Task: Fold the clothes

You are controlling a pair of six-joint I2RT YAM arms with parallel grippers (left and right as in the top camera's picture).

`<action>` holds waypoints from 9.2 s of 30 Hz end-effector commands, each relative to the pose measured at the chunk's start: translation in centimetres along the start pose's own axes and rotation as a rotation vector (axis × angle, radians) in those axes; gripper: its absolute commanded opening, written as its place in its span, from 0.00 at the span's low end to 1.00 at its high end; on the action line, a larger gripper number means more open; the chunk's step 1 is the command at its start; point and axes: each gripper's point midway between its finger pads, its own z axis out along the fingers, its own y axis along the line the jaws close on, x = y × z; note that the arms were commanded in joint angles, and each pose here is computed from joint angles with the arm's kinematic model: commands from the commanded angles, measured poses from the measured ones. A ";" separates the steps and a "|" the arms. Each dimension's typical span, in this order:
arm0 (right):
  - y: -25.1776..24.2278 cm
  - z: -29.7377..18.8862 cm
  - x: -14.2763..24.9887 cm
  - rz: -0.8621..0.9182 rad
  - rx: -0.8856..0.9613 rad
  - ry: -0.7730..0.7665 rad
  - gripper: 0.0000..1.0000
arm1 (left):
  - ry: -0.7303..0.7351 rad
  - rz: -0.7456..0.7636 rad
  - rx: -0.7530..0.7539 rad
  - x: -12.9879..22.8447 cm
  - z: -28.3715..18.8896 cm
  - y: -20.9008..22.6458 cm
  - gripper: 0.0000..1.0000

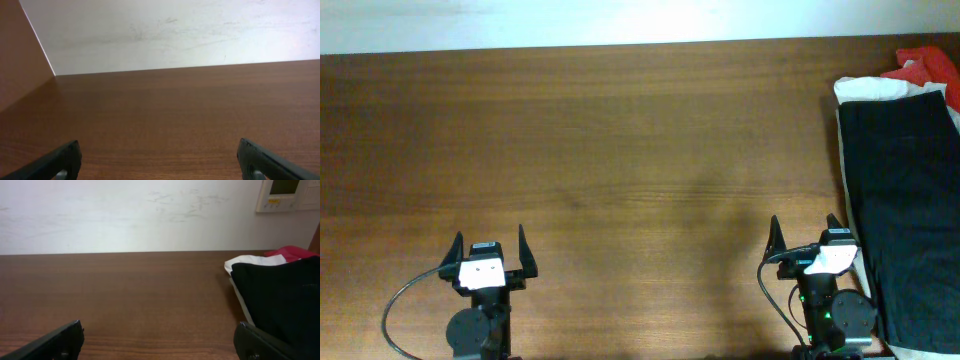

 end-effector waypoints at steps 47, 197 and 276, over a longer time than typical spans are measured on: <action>-2.7 1.8 -17.1 0.099 0.159 -0.183 0.99 | -0.002 0.017 0.014 0.2 0.0 -0.3 0.99; 8.6 17.2 16.2 0.035 -0.059 1.427 0.04 | -0.002 0.017 0.014 0.2 0.0 -0.3 0.99; -11.3 25.1 -7.1 0.203 0.415 0.935 0.99 | 1.392 -0.645 0.665 15.9 13.1 -4.8 0.42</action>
